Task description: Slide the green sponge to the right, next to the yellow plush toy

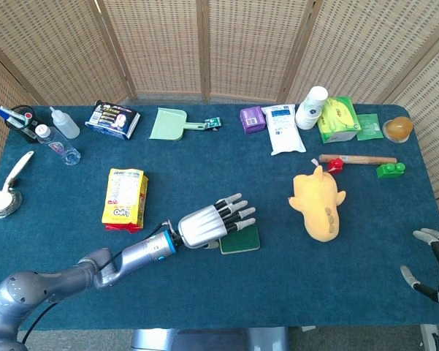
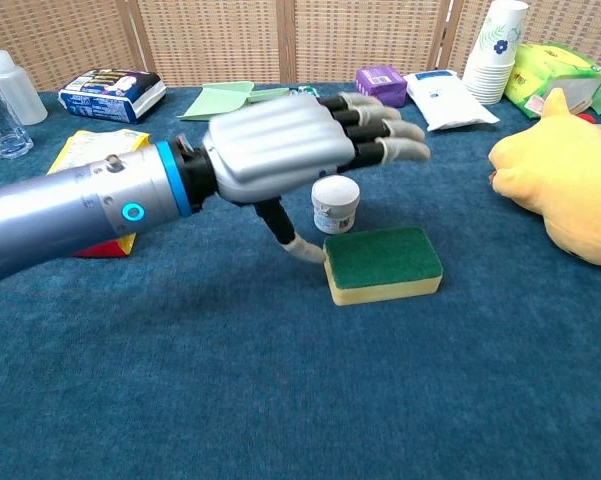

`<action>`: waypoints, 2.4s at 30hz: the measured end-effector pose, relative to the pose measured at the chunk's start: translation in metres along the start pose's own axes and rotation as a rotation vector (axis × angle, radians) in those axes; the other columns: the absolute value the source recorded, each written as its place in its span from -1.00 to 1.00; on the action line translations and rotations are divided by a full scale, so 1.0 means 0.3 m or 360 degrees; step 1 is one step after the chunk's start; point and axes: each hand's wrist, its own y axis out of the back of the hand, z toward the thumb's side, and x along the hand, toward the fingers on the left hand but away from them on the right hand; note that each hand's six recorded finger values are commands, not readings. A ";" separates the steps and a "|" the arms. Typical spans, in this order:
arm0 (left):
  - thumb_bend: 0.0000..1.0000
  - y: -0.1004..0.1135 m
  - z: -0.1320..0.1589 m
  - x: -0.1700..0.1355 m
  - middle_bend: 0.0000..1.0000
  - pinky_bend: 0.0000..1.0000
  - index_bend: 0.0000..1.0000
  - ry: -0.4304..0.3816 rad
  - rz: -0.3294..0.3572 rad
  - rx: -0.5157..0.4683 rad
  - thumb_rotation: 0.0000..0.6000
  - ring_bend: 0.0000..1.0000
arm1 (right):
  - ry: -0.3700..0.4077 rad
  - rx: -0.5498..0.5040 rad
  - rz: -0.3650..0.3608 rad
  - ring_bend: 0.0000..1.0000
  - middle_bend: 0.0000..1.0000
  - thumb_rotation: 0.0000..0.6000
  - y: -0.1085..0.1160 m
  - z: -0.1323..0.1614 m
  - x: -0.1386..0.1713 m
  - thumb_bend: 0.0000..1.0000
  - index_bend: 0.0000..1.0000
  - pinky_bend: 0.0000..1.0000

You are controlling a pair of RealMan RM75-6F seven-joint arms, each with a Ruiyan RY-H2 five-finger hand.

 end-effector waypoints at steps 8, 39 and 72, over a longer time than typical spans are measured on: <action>-0.78 0.096 -0.078 -0.101 -1.00 -0.95 -0.95 0.0112 0.0052 -0.0090 0.64 -1.00 | 0.0071 -0.0016 0.0045 -0.71 -0.43 1.00 -0.005 0.023 -0.029 -0.50 -0.45 -0.52; -0.78 0.422 -0.411 -0.932 -0.55 -0.29 -0.49 0.1307 -0.0181 -0.0235 0.62 -0.56 | 0.1039 -0.0138 0.0612 -0.70 -0.38 0.69 -0.169 0.521 -0.253 -0.28 -0.49 -0.51; -0.78 0.411 -0.451 -1.055 -0.60 -0.29 -0.50 0.1469 -0.0131 -0.0349 0.61 -0.61 | 0.1329 -0.0098 0.1055 -0.62 -0.34 -0.11 -0.468 0.875 -0.310 -0.26 -0.68 -0.42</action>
